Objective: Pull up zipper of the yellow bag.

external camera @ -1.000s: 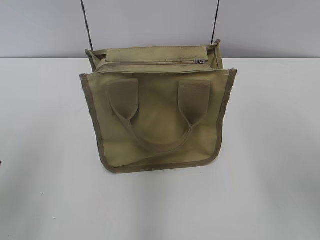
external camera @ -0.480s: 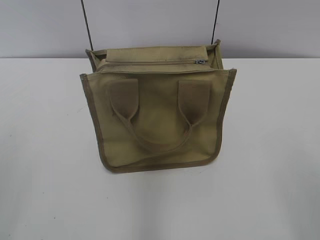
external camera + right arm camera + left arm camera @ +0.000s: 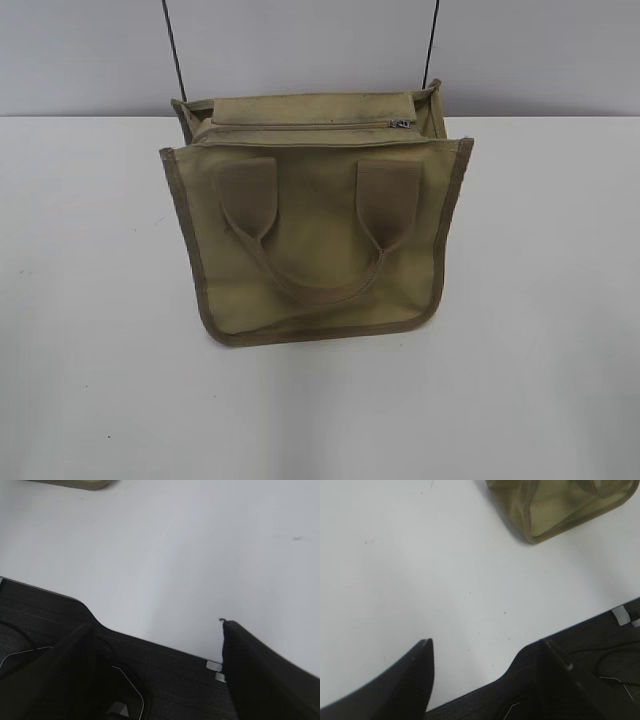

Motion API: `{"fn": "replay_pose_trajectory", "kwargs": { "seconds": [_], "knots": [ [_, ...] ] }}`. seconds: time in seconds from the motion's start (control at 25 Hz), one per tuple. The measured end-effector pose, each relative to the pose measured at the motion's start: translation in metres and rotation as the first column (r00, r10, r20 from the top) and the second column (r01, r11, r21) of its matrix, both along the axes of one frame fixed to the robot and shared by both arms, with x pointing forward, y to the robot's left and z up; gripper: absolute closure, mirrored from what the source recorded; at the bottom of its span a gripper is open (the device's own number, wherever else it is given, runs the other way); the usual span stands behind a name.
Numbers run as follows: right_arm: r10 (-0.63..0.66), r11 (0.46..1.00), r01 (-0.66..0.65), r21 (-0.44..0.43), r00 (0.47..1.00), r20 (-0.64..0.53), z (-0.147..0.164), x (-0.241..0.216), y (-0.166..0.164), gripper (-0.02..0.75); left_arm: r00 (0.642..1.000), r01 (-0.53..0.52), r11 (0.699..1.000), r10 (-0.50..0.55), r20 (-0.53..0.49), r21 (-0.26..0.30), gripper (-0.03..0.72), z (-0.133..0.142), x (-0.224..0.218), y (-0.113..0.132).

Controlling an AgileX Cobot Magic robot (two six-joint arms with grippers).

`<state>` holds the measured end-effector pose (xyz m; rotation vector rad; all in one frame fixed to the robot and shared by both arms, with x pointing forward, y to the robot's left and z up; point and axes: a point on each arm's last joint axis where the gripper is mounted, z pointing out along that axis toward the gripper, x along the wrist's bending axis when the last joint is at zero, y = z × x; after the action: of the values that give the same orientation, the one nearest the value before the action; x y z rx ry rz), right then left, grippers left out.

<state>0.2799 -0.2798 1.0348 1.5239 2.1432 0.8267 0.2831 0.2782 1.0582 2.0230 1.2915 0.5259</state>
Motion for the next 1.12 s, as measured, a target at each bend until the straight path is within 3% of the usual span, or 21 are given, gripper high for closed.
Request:
{"fn": "replay_pose_trajectory", "kwargs": {
  "seconds": [0.4,0.56,0.68,0.88,1.0,1.12],
  "knots": [
    [0.0,1.0,0.0,0.003,1.0,0.012,0.001,-0.002,0.0,0.162,1.0,-0.002,1.0,0.002,0.007,-0.003,0.208,0.0,-0.001,0.001],
    [-0.053,0.998,0.05,0.032,0.994,0.098,0.004,-0.013,-0.004,0.162,0.995,-0.083,0.996,0.085,0.059,-0.025,0.208,0.003,-0.009,0.007],
    [-0.144,0.989,0.136,0.058,0.971,0.188,0.006,-0.026,-0.007,0.162,0.969,-0.196,0.979,0.202,0.139,-0.058,0.208,0.006,-0.021,0.014],
    [-0.264,0.964,0.25,0.087,0.914,0.309,0.007,-0.043,-0.008,0.162,0.897,-0.34,0.934,0.356,0.26,-0.108,0.208,0.007,-0.043,0.018],
    [-0.272,0.962,0.256,0.094,0.909,0.316,0.007,-0.044,-0.007,0.162,0.871,-0.364,0.923,0.385,0.305,-0.127,0.208,0.007,-0.052,0.018],
    [-0.27,0.963,0.25,0.103,0.91,0.314,0.007,-0.044,-0.006,0.162,0.866,-0.363,0.922,0.386,0.317,-0.131,0.208,0.006,-0.054,0.018]
  ]
}}
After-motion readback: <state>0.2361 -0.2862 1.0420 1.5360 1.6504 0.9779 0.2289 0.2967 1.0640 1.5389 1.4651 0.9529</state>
